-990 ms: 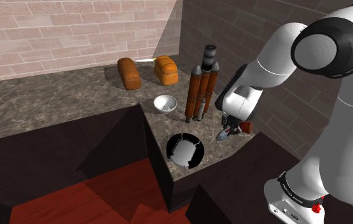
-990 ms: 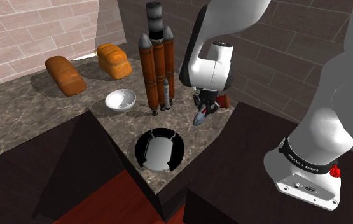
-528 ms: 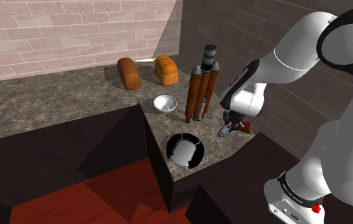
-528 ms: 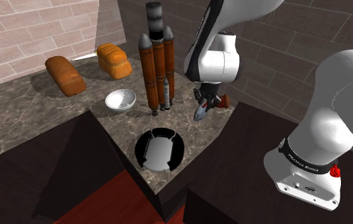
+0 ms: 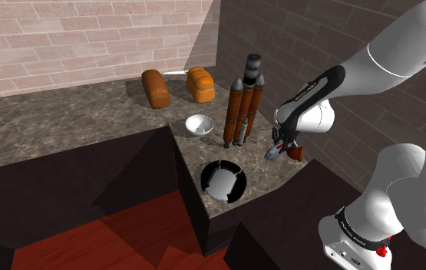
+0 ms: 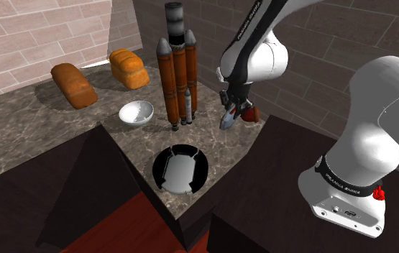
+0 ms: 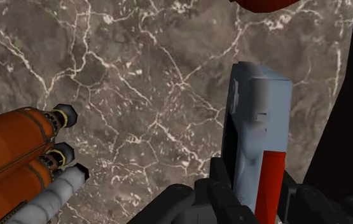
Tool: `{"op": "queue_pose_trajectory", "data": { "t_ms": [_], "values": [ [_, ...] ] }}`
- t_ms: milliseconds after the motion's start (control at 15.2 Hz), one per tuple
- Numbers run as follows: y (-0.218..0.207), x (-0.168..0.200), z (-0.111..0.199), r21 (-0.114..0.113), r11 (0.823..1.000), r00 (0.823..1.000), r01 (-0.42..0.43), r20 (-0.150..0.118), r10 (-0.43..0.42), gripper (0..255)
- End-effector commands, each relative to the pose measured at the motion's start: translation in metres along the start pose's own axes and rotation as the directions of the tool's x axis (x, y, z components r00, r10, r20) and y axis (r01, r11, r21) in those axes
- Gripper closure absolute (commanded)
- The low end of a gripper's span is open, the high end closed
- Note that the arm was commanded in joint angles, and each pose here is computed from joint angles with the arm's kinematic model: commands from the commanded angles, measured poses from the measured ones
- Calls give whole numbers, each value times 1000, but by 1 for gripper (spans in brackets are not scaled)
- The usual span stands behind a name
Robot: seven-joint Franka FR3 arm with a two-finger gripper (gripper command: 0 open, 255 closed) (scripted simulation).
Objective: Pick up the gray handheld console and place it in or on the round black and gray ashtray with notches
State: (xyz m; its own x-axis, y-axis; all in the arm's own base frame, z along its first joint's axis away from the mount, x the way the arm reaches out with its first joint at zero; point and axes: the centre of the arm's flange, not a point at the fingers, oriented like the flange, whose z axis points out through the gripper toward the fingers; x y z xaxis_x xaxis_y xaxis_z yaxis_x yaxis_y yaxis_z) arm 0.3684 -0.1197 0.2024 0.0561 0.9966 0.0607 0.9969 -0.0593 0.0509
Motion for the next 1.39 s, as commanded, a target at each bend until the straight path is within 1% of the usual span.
{"op": "queue_pose_trajectory", "data": {
  "t_ms": [0, 330, 1320],
  "values": [
    [0, 1, -10, 2, 1000, 1000, 4, 2, -4, 255],
    [1, 3, -35, 2, 1000, 1000, 4, 2, -4, 255],
    [44, 196, -32, 2, 1000, 1000, 4, 2, -4, 255]
  ]
}}
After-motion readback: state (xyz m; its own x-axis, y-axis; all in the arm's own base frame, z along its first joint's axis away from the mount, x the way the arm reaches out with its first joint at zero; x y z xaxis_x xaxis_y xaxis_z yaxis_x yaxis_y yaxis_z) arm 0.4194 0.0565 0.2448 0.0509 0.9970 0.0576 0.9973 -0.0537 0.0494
